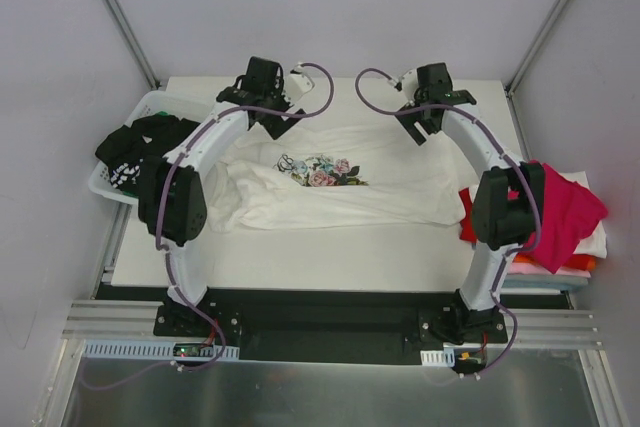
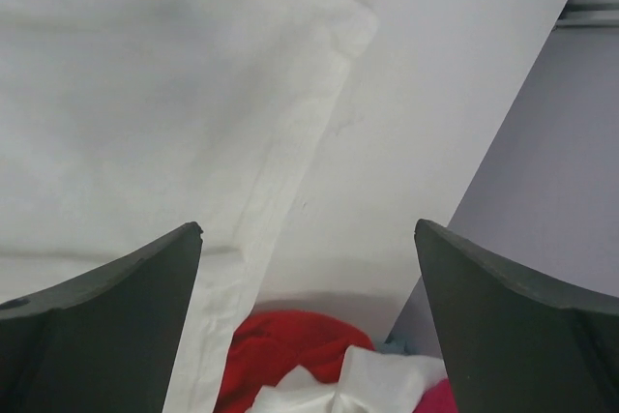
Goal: Fold and stack the t-shirts
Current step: Grap the side of the flattened tshirt furthest away from the robot with both arms
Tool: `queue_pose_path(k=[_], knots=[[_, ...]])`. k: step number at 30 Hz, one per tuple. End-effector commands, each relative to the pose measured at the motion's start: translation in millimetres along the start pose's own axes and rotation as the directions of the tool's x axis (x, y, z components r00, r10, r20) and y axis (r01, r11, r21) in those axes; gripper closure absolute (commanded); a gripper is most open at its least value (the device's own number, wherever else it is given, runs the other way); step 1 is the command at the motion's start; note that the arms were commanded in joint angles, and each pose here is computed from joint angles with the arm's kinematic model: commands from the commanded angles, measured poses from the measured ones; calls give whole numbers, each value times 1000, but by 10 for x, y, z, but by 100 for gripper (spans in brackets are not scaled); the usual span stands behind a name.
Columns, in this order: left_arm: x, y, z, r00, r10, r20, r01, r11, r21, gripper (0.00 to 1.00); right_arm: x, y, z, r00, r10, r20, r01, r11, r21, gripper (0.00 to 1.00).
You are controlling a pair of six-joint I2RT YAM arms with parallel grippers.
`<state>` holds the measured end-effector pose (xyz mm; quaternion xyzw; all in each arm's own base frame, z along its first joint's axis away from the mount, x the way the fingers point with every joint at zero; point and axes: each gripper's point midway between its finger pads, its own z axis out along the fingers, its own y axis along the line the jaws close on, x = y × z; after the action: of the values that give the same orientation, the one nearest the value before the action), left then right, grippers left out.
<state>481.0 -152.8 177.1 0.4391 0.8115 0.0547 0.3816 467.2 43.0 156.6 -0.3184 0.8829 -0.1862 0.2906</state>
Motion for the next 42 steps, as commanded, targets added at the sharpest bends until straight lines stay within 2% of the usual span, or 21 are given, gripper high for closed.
queue_pose_path(k=[1,7,16,32,42], knots=[[-44,398,257,1000,9,0,-9,998,-55,1,-240,-205,201,994,102,32,-101,995,-16,3],[-7,521,538,1000,-7,7,7,999,-35,1,-338,-330,502,990,119,69,-121,992,22,2],[42,612,703,1000,25,6,-25,999,-27,1,-415,-449,813,976,201,85,-199,979,-29,1],[291,285,934,999,23,-29,-20,997,78,1,-290,-442,1116,984,177,31,-177,984,-20,1],[363,87,914,998,47,-53,-40,993,111,1,-197,-525,1425,967,256,6,-255,964,-73,2]])
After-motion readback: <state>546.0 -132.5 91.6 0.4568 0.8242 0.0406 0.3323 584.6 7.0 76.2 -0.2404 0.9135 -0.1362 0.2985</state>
